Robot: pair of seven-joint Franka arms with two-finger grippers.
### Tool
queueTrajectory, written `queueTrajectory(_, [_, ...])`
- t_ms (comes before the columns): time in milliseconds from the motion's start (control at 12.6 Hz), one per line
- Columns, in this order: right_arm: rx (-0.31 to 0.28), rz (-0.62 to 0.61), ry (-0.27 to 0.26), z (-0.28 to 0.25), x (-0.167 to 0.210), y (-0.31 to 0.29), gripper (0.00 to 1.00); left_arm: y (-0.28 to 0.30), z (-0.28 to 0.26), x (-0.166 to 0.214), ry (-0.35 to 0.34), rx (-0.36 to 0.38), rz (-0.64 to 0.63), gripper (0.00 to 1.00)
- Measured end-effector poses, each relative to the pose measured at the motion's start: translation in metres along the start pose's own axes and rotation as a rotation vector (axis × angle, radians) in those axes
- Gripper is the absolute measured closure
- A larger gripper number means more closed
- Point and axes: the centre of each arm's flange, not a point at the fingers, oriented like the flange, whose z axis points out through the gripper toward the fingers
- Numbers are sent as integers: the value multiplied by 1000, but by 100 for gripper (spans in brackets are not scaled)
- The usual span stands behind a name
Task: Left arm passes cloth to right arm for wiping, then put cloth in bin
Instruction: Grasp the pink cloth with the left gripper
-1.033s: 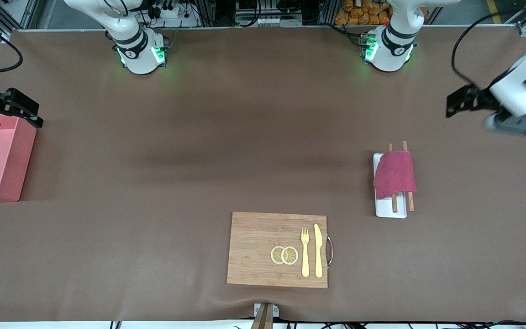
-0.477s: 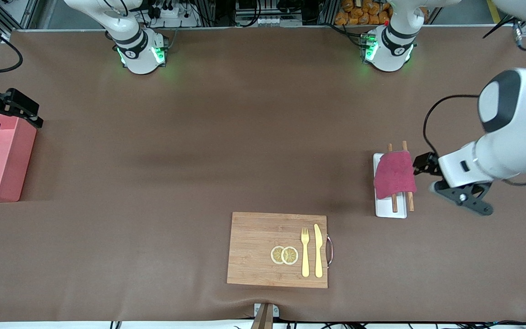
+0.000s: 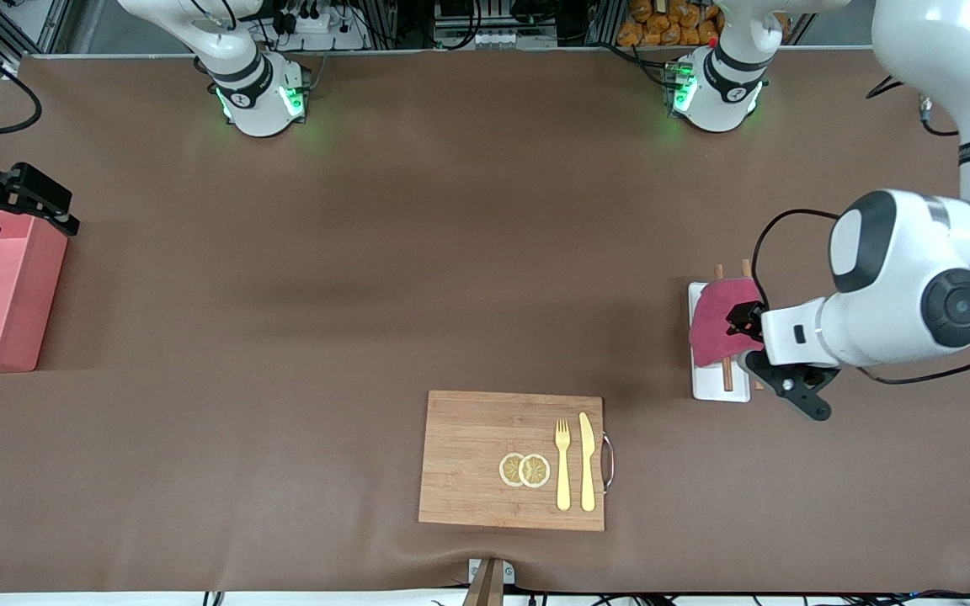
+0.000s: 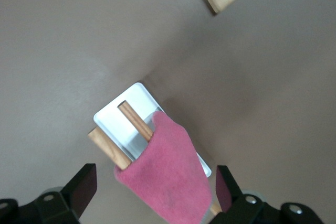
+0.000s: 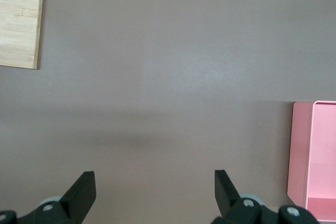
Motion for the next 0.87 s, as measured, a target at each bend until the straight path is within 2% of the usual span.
queueTrajectory(477, [0, 1, 0, 0, 0, 1, 0, -14, 77, 18, -30, -41, 192, 0])
queueTrajectory(874, [0, 7, 0, 0, 0, 4, 0, -3, 87, 13, -104, -101, 213, 0])
